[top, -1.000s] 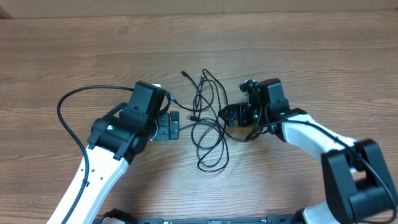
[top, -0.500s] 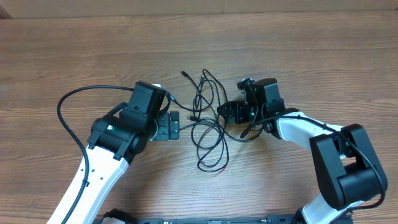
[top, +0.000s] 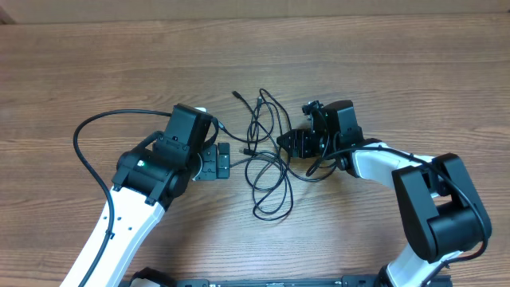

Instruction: Untangle cables

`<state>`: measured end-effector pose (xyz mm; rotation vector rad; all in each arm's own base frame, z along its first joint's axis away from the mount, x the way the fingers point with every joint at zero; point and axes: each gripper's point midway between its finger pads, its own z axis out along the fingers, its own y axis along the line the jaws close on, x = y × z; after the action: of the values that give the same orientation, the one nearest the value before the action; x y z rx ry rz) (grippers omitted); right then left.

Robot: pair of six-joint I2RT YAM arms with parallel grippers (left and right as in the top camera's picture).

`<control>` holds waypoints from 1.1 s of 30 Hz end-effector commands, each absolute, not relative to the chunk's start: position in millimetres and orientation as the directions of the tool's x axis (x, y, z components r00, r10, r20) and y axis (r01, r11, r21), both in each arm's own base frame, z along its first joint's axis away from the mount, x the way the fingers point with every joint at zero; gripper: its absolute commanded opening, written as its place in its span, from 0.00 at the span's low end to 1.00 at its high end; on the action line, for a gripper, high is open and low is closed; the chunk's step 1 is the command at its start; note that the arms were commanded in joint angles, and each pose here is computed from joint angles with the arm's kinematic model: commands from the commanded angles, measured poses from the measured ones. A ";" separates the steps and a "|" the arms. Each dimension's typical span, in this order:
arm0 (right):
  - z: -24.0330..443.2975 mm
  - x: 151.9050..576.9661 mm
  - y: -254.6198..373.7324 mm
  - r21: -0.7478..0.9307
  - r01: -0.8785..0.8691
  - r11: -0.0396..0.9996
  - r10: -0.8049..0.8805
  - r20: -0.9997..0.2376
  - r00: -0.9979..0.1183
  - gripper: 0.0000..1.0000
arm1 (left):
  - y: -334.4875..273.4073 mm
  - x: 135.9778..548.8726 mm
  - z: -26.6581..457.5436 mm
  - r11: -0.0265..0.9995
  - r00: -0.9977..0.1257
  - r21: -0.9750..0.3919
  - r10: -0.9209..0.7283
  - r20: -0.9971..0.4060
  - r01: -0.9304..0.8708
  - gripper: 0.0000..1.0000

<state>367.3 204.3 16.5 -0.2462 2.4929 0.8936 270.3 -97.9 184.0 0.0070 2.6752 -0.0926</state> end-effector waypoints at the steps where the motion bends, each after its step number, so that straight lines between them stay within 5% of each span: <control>1: 11.9 361.8 211.7 0.594 -0.317 0.739 -0.009 -0.462 -0.887 0.64 | -98.3 271.0 186.7 0.997 -0.891 -0.082 -0.028 -0.453 0.010 1.00; 6: 6.7 354.1 220.3 0.644 -0.324 0.693 -0.022 -0.430 -0.903 0.55 | -98.3 271.0 186.7 0.997 -0.891 -0.082 -0.028 -0.453 0.011 1.00; 12: 2.9 357.3 219.3 0.671 -0.287 0.684 0.014 -0.405 -0.914 0.05 | -98.3 271.0 186.7 0.997 -0.891 -0.082 -0.028 -0.453 0.011 1.00; 24: 21.7 368.0 204.0 0.680 -0.252 0.689 0.074 -0.412 -0.908 0.04 | -98.4 271.0 186.7 0.997 -0.891 -0.083 -0.028 -0.453 0.011 1.00; 33: 112.7 379.2 175.4 0.641 -0.314 0.700 0.150 -0.562 -0.814 0.04 | -98.3 270.9 186.7 0.997 -0.891 -0.082 -0.028 -0.453 0.011 1.00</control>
<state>371.8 184.1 65.4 -0.1020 2.4315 1.0486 270.4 -98.6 184.1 0.0080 2.6749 -0.0977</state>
